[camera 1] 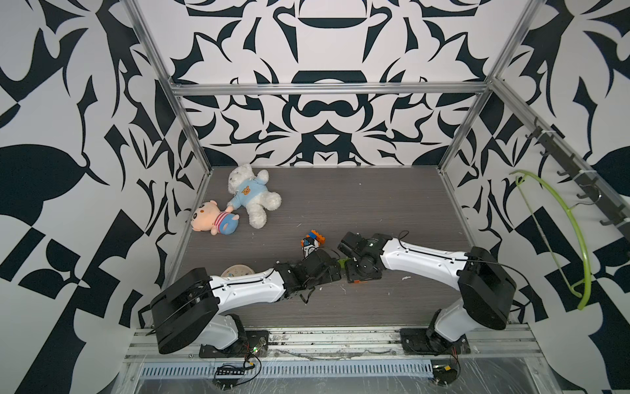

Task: Assemble the number 5 with lego
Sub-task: Assemble the lego brick with the lego brick.

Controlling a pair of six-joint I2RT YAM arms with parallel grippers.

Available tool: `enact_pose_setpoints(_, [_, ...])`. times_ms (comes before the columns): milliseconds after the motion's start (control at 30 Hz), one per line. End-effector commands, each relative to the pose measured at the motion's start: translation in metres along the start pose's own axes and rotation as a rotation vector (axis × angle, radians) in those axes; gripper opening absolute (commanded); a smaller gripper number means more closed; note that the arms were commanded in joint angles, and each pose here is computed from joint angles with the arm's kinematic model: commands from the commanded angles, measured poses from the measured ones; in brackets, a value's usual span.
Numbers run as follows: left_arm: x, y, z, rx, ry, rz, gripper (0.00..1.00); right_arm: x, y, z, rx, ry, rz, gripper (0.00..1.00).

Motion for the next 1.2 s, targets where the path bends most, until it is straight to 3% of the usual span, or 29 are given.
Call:
enact_pose_setpoints(0, [0.0,-0.004,-0.004,-0.001,-0.007,0.0,0.99,-0.019,-0.017,0.017,0.008,0.07,0.088,0.61])
enact_pose_setpoints(367, [-0.001,-0.003,-0.004,-0.005,-0.004,-0.007,0.99,-0.022,-0.016,0.02,0.046,0.098,0.097,0.61])
enact_pose_setpoints(1167, [-0.003,-0.01,-0.005,-0.011,-0.001,0.004,0.99,-0.005,-0.009,0.01,0.025,0.019,0.002,0.61])
Point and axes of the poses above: each gripper's point midway between its finger pads, its own x axis back along the fingers, its own y axis along the line the jaws close on, z = x × y, the point moved 1 cm from there along x, back along the fingers, and after that the axes turned 3 degrees about -x, right-handed, at the moved point
